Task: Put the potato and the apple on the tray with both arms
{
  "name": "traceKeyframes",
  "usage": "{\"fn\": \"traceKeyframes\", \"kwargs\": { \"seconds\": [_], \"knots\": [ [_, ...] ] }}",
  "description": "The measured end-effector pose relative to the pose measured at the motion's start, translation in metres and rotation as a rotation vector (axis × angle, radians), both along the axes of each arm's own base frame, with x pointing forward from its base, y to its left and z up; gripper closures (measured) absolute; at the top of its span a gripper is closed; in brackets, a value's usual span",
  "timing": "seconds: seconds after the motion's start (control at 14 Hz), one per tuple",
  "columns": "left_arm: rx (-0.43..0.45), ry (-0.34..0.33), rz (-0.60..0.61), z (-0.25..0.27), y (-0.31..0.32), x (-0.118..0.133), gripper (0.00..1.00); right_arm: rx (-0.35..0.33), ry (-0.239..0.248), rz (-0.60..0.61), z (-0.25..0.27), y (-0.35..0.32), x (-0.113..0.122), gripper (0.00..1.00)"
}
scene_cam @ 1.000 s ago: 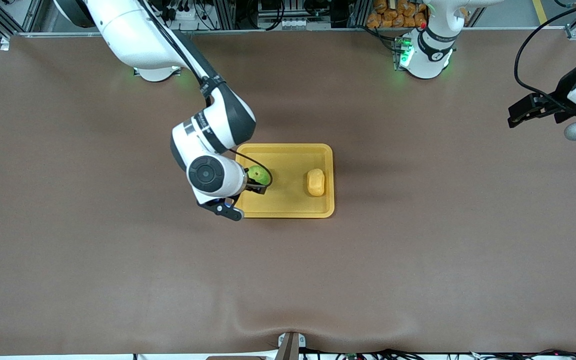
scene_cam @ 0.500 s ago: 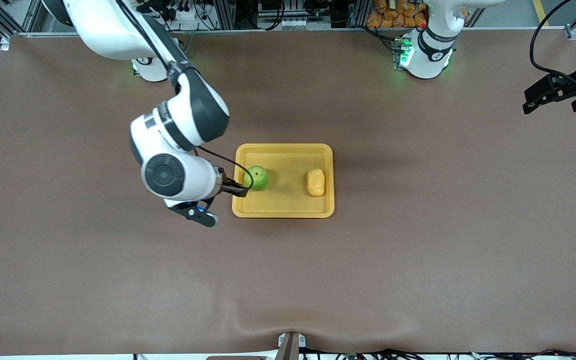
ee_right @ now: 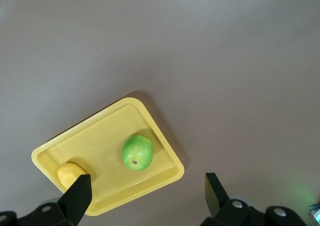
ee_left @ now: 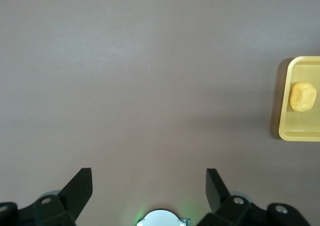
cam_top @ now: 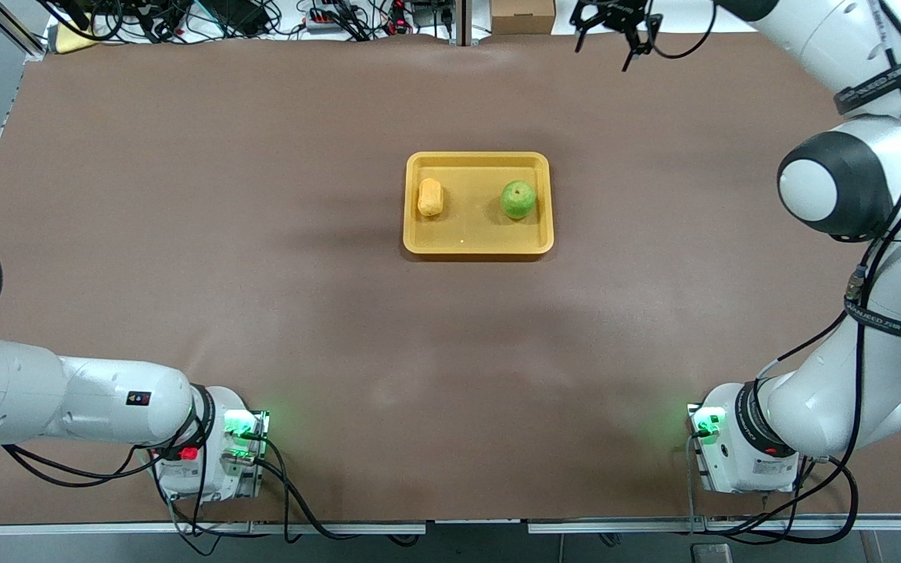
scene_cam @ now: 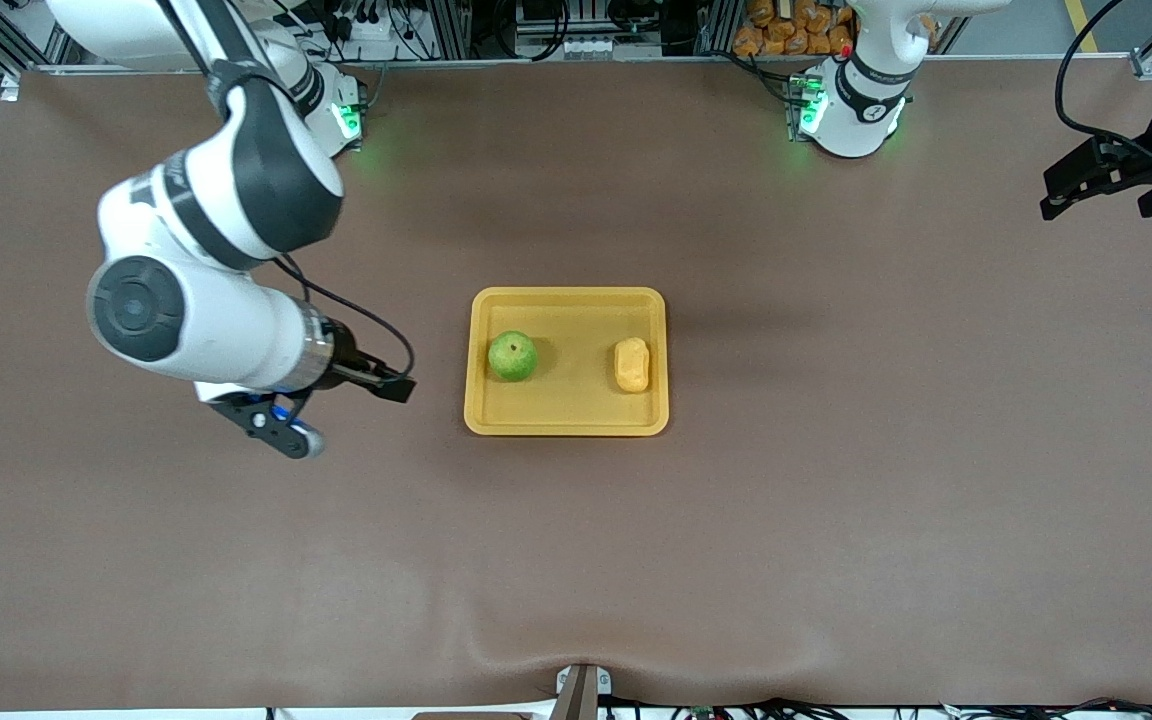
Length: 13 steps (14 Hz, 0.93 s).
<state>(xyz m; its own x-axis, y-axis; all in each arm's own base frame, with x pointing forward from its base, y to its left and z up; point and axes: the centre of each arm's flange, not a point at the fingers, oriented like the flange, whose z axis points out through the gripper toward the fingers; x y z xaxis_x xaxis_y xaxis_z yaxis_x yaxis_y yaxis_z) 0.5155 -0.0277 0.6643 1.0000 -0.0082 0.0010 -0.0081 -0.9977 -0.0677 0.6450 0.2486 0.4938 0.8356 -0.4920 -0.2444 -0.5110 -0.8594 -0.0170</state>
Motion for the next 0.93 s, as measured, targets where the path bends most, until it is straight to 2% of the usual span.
{"fn": "traceKeyframes", "kwargs": {
  "seconds": [0.29,0.64,0.93],
  "knots": [
    [-0.007,0.024,0.0,-0.002,-0.001,-0.003,0.0,-0.015,-0.034,0.078,0.02,-0.037,0.003,0.0],
    [-0.009,0.025,0.02,0.001,-0.007,-0.007,0.0,0.013,-0.089,0.133,0.056,-0.089,0.005,0.0],
    [-0.006,0.024,0.051,0.003,-0.02,-0.011,0.0,0.024,-0.114,0.187,0.075,-0.122,0.003,0.0]
  ]
}}
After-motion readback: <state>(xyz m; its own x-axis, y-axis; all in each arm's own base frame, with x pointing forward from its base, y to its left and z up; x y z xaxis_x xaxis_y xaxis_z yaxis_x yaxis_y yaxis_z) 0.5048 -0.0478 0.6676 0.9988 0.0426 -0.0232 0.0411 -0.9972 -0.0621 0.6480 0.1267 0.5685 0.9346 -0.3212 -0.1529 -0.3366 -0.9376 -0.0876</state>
